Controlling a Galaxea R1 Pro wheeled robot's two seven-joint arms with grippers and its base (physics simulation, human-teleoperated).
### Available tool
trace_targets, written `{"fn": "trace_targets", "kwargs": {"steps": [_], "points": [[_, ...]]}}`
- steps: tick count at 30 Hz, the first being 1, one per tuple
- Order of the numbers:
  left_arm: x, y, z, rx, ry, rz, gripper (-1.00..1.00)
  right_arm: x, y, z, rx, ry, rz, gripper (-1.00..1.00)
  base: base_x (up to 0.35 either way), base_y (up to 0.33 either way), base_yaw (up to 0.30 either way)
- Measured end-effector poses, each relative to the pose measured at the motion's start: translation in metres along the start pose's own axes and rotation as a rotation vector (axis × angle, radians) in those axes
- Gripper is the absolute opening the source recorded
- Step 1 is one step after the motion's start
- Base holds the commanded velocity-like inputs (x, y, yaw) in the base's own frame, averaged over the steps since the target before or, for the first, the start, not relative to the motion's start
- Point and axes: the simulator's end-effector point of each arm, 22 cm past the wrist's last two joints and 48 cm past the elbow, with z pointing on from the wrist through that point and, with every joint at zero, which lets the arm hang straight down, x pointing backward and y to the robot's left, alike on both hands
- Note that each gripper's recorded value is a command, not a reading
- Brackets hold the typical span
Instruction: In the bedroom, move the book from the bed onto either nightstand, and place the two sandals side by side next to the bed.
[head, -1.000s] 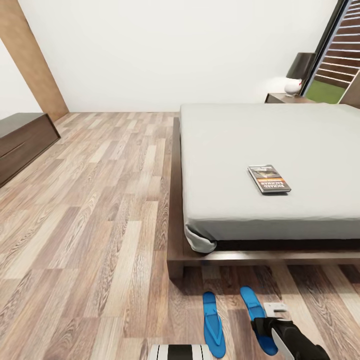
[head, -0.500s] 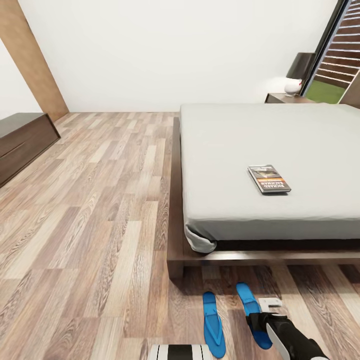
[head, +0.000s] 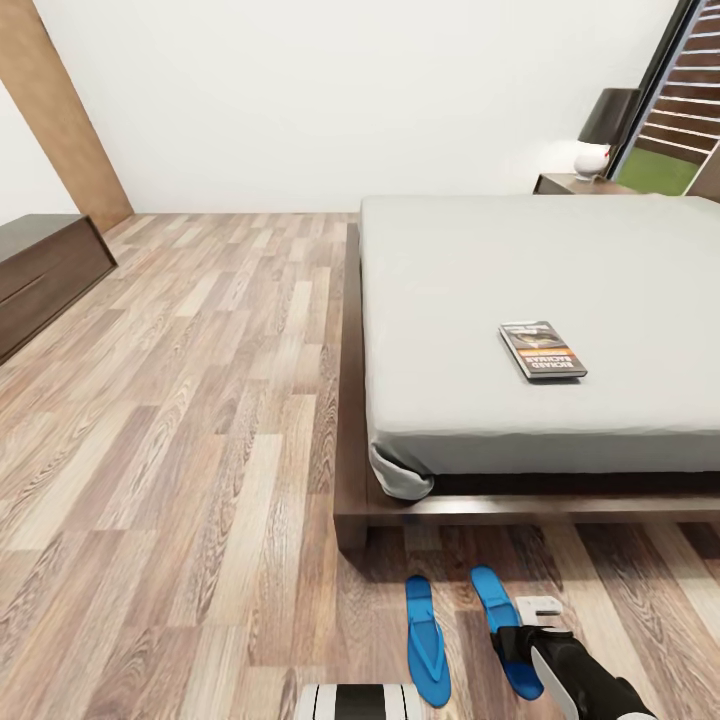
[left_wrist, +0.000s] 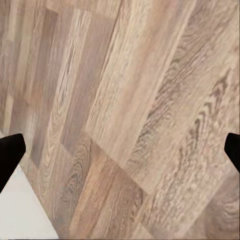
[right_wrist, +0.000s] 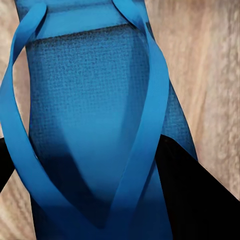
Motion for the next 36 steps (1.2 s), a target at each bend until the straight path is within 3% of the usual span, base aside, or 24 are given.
{"fn": "trace_targets", "kwargs": {"steps": [1,4,9,26,30,36], "points": [[-0.001,0.013,0.000,-0.056,-0.005,0.001,1.00,0.000,0.000,0.000,0.000,0.000,0.000,-1.00,0.000,0.000,0.000],[-0.004,0.029,-0.001,-0.130,-0.020,0.005,1.00,0.002,0.000,0.001,0.001,0.004,-0.001,-1.00,0.000,0.000,0.000],[-0.006,0.039,-0.001,-0.179,-0.033,0.017,1.00,0.011,0.000,0.007,0.001,0.024,-0.003,-1.00,0.000,0.000,0.000],[-0.002,0.045,0.001,-0.224,-0.023,0.042,1.00,0.006,0.005,0.017,-0.005,-0.007,-0.002,-1.00,0.000,0.000,0.000],[-0.002,0.045,0.001,-0.225,-0.023,0.042,1.00,-0.005,0.013,0.017,-0.016,-0.044,0.000,-1.00,0.000,0.000,0.000],[0.003,0.044,0.003,-0.230,-0.009,0.062,1.00,0.002,0.025,0.024,-0.030,-0.038,-0.002,-1.00,0.000,0.000,0.000]]}}
